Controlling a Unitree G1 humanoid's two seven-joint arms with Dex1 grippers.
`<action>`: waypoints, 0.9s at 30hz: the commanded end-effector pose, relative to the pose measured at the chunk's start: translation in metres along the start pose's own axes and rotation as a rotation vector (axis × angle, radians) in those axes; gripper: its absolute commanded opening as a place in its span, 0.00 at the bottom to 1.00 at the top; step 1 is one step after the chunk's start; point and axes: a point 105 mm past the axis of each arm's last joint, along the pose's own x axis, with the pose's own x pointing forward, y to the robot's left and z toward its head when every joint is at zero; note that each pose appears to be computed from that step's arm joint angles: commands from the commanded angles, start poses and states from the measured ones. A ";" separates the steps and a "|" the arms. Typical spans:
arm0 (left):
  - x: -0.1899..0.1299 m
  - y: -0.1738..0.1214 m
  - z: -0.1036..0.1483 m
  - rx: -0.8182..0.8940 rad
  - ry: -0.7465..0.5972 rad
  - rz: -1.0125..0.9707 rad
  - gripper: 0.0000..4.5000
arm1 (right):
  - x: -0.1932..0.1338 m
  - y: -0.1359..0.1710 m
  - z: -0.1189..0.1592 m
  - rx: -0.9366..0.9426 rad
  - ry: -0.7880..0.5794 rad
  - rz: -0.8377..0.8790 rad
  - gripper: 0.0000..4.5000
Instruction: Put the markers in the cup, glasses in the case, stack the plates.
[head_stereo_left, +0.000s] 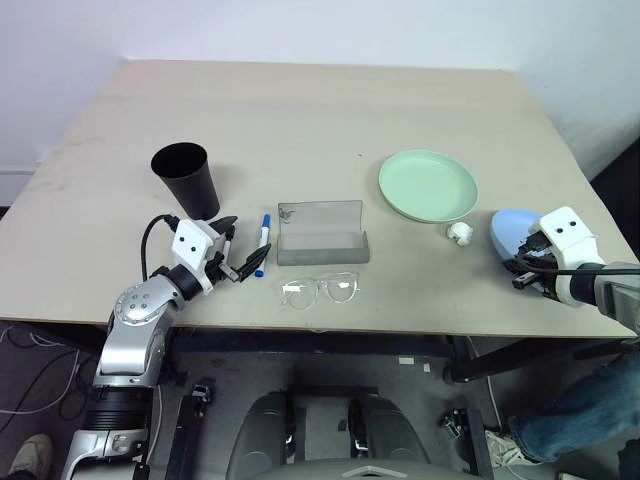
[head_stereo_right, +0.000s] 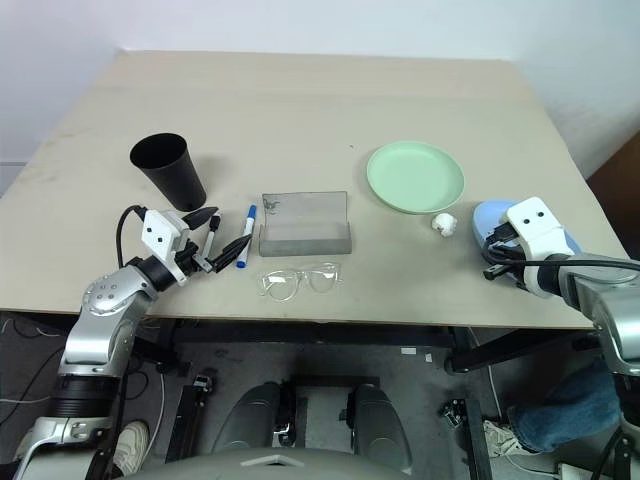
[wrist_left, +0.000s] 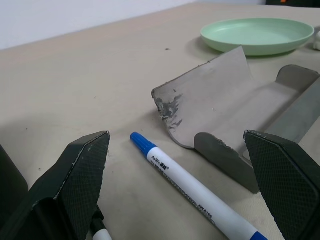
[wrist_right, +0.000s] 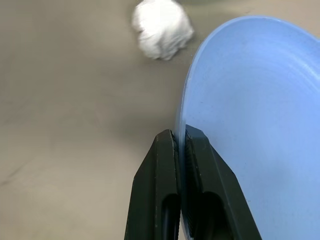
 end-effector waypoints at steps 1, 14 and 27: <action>-0.002 0.003 0.015 0.034 -0.041 0.008 1.00 | -0.013 -0.022 0.024 -0.050 -0.075 -0.097 0.01; -0.004 0.007 0.027 0.040 -0.074 0.031 1.00 | -0.009 -0.016 0.120 -0.090 -0.366 -0.078 0.01; -0.007 0.002 0.041 0.017 -0.083 0.011 1.00 | 0.049 0.037 0.144 -0.180 -0.416 0.075 0.01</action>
